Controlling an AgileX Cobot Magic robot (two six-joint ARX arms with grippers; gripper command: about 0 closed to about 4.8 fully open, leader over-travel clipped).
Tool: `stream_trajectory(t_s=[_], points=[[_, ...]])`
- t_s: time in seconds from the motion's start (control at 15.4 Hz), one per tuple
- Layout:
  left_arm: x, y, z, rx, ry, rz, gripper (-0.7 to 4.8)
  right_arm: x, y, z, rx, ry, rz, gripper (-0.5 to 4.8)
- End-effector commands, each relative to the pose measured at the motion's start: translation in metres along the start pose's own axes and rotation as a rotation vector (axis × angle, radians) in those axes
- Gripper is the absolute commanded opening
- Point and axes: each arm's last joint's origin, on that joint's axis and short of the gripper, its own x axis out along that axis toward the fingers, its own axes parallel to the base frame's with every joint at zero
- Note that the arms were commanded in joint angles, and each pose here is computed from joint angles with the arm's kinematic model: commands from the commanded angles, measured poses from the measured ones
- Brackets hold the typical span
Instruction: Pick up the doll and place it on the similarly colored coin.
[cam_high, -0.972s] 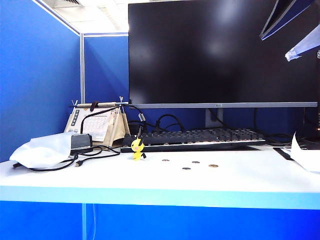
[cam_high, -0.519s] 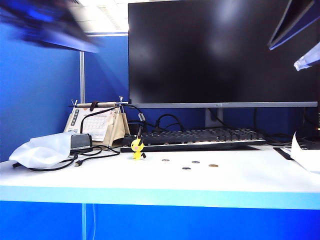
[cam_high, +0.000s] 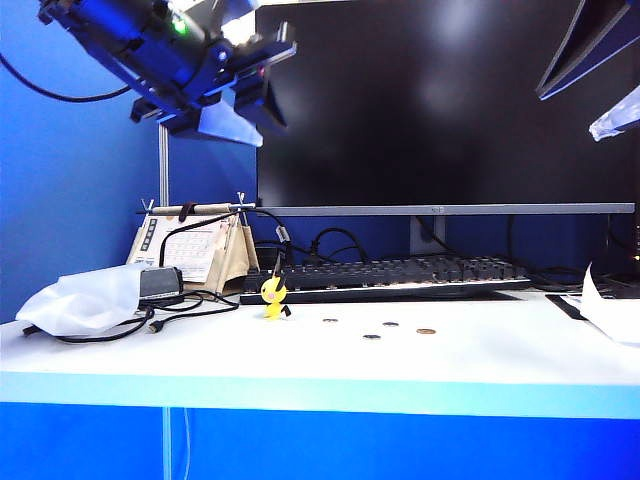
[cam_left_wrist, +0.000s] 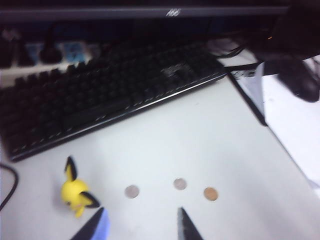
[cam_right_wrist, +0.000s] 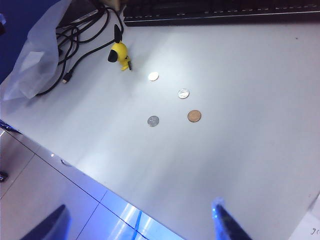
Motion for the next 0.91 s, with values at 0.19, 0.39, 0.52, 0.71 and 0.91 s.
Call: stream_trajectory(t_s=[0.19, 0.39, 0.52, 0.71, 0.91], points=[[0.042, 0.009, -0.042, -0.044, 0.107, 0.143, 4.79, -0.001, 0.000, 0.002, 0.002, -0.010, -0.002, 3.69], [0.072, 0.013, -0.063, -0.190, 0.021, 0.205, 4.79, -0.001, 0.000, 0.001, 0.004, -0.005, -0.002, 3.69], [0.096, 0.007, -0.058, -0.166, 0.012, 0.224, 4.79, 0.001, -0.001, -0.002, 0.009, 0.003, -0.001, 3.69], [0.125, 0.006, -0.049, -0.158, 0.038, 0.256, 4.79, 0.006, -0.004, -0.012, 0.026, 0.035, -0.003, 3.69], [0.127, 0.013, -0.046, -0.156, 0.035, 0.340, 4.79, 0.008, -0.005, -0.016, 0.030, 0.042, -0.004, 3.69]])
